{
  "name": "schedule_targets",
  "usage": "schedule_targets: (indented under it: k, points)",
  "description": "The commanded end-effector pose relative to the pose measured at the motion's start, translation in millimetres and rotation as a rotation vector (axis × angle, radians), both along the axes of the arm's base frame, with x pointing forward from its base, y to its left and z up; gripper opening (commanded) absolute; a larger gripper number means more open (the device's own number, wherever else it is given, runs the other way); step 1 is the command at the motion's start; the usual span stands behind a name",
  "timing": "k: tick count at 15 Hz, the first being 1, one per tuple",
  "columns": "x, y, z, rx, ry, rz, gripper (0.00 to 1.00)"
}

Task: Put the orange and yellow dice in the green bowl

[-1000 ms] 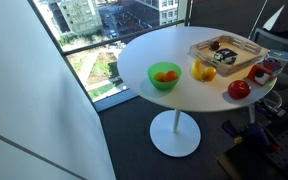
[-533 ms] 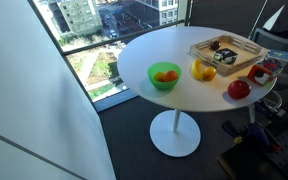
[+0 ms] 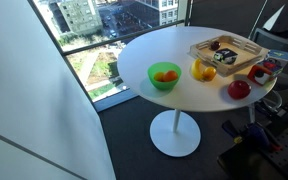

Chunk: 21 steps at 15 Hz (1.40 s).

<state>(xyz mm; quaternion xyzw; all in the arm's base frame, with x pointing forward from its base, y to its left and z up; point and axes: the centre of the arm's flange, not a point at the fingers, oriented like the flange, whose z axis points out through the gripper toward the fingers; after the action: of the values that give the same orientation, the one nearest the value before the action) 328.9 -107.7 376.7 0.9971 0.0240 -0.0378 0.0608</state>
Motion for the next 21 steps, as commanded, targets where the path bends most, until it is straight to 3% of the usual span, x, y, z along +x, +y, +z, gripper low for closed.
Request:
schedule_targets:
  k: [1,21]
  points:
    - [12,4,-18,0.022,-0.026,-0.045,1.00]
    - [27,4,-95,0.026,0.011,-0.018,1.00]
